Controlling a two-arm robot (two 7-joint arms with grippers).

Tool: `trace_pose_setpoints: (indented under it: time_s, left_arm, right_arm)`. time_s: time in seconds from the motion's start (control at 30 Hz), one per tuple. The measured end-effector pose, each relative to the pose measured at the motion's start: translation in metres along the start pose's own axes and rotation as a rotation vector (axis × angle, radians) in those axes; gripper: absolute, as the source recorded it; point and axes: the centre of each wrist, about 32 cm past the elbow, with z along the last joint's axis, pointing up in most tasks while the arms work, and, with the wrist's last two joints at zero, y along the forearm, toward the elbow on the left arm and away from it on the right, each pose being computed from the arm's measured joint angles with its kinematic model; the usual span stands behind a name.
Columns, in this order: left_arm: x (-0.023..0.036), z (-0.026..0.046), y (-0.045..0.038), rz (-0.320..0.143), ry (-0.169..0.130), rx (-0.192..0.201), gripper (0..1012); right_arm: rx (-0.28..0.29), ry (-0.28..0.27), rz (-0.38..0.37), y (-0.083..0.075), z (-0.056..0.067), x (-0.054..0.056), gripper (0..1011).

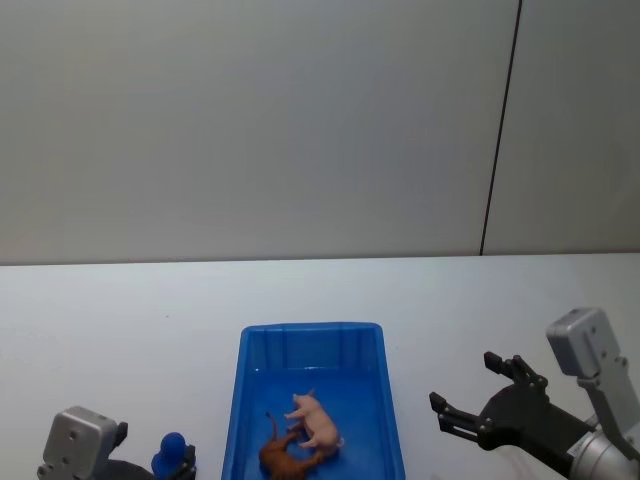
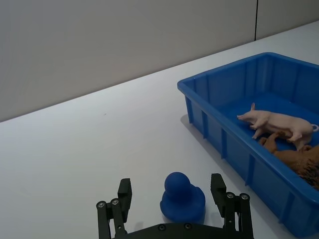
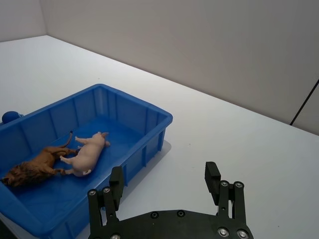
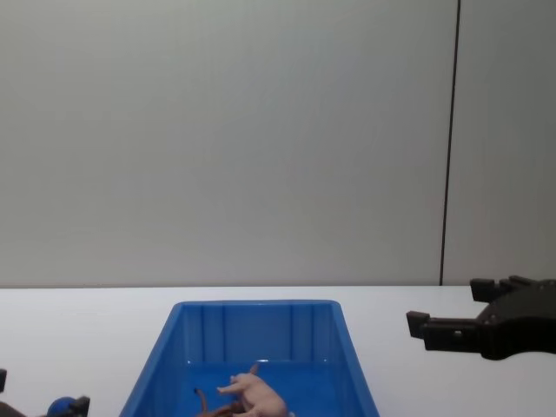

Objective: Pick up the two dolls from the table and place them into the box.

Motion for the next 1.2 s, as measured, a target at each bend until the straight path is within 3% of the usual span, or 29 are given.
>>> trace_pose_setpoints:
  time_s: [0.6,0.93,1.07,1.2]
  left_arm:
    - [0.0095,-0.0154,-0.0183,-0.071,0.013,0.049,998]
    - [0.0134,-0.0187,-0.0293,-0.103,0.014,0.072,746]
    - [0.0155,-0.0165,-0.0327,-0.11,0.014,0.07,611]
    - [0.0176,-0.0128,-0.0347,-0.114,0.01,0.062,558]
  right_arm:
    - [0.0,0.0,0.0,0.0,0.0,0.0,1001]
    - [0.0,0.0,0.0,0.0,0.0,0.0,1001]
    - [0.0,0.0,0.0,0.0,0.0,0.0,1001]
    - [0.0,0.0,0.0,0.0,0.0,0.0,1001]
